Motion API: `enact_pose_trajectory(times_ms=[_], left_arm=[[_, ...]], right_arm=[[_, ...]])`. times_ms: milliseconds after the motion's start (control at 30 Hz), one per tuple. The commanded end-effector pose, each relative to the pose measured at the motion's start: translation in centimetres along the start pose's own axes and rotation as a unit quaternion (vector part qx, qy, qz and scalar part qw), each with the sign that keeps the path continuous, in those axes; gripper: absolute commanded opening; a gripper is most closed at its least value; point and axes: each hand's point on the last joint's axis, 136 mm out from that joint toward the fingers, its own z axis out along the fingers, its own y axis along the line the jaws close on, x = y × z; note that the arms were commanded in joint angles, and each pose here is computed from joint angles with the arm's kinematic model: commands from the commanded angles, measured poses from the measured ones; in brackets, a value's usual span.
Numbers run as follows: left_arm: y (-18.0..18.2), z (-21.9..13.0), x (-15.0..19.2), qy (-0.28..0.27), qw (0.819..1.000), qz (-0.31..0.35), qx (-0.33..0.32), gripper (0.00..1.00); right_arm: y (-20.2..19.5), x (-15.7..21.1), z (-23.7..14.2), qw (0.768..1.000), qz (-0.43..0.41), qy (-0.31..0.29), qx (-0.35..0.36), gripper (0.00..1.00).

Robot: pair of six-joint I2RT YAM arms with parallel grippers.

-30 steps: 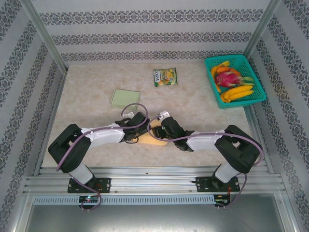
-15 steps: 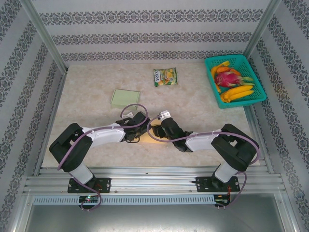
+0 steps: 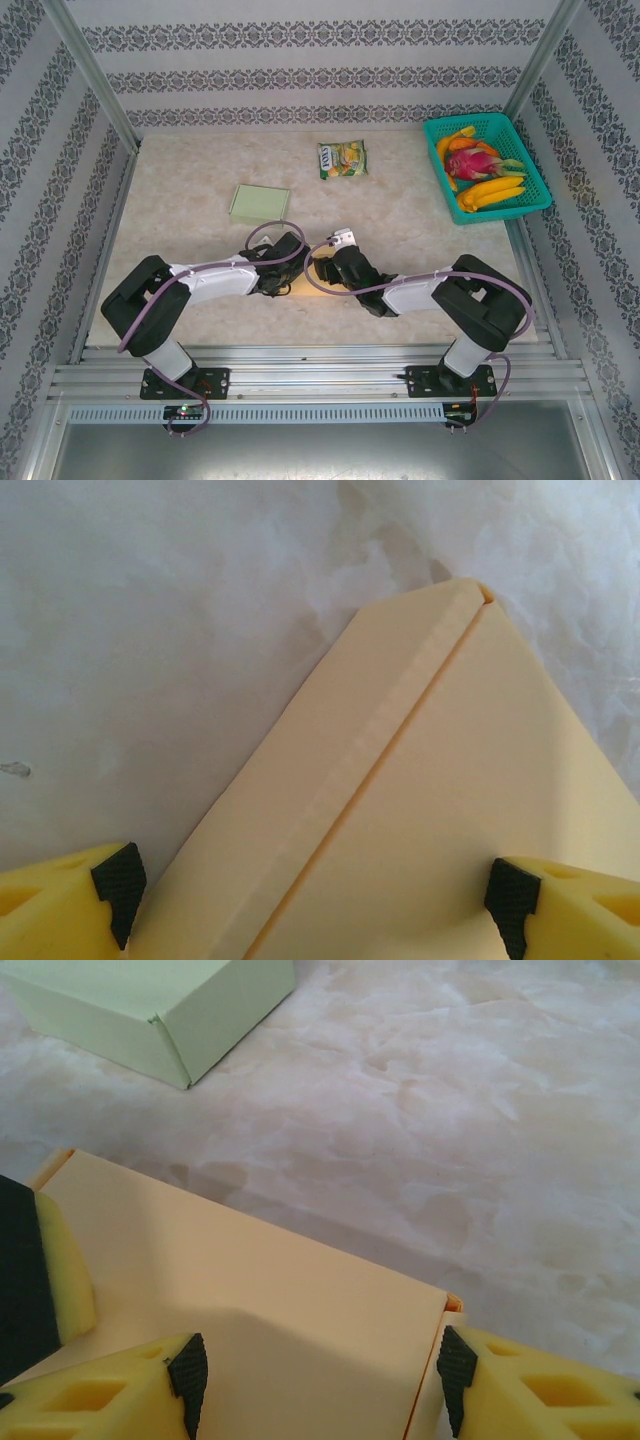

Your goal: Fold the paper box

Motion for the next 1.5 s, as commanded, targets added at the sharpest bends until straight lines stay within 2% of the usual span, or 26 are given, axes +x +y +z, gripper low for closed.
enact_pose_trajectory(times_ms=[0,433,833,1000,1100,1467], left_arm=[[6.3,2.1,4.2,0.068,0.993,-0.016,-0.098,0.91],[8.3,4.0,4.7,0.069,0.989,-0.006,-0.127,0.87],[8.6,3.5,4.0,0.058,0.990,0.003,-0.131,0.86],[8.5,3.3,3.8,0.054,0.990,0.006,-0.129,0.86],[8.6,3.1,3.7,0.051,0.990,0.006,-0.129,0.86],[8.6,2.9,3.6,0.052,0.990,0.007,-0.127,0.85]], right_arm=[[3.5,8.4,-0.9,0.987,-0.008,0.138,-0.084,0.64],[3.6,7.7,-1.8,0.987,-0.005,0.128,-0.092,0.64],[3.0,5.1,-4.7,0.991,0.011,0.093,-0.095,0.63],[1.6,4.4,-6.4,0.993,0.037,0.086,-0.073,0.60],[1.2,4.4,-7.2,0.992,0.065,0.084,-0.074,0.54],[0.7,5.4,-7.2,0.989,0.081,0.098,-0.072,0.55]])
